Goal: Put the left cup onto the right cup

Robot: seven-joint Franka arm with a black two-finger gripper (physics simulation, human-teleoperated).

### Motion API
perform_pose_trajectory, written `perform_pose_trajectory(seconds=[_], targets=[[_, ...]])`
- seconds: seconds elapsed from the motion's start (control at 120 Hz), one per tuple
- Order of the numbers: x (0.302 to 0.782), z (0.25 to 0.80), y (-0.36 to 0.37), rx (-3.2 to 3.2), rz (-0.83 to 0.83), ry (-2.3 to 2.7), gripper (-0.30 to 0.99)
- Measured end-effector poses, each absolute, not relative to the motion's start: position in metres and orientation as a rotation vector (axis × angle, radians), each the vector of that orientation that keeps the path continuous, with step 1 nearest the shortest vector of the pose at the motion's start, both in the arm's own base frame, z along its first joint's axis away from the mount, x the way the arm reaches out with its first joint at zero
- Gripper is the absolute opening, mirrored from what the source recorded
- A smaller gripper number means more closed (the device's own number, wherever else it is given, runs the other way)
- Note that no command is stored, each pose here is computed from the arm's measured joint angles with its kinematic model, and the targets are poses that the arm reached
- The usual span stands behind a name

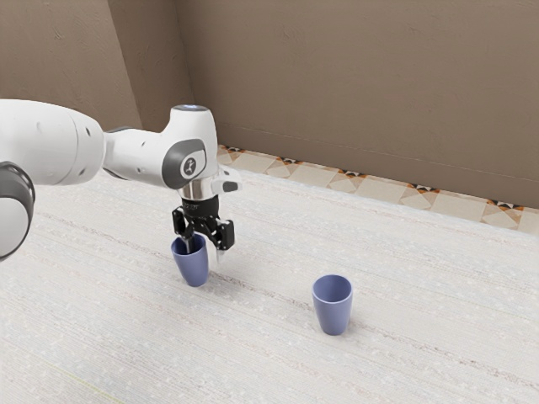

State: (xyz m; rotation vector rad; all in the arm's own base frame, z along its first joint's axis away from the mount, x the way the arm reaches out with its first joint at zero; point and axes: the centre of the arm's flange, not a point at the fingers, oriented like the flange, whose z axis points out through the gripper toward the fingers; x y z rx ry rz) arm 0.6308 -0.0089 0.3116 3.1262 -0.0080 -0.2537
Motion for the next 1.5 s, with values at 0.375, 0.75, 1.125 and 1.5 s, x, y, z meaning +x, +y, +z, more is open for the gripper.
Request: perform_pose_trajectory(seconds=[0.375, 0.75, 1.125, 1.5], targets=[[0.6312, 0.3104, -0.005, 3.13, -0.253, 0.005, 0.48], [0.6316, 0.3097, -0.0041, 3.133, -0.252, 0.007, 0.34], [0.6329, 0.3086, -0.0041, 3.135, -0.24, 0.009, 0.21], [0.6329, 0.3057, -0.0031, 3.137, -0.244, 0.013, 0.13]])
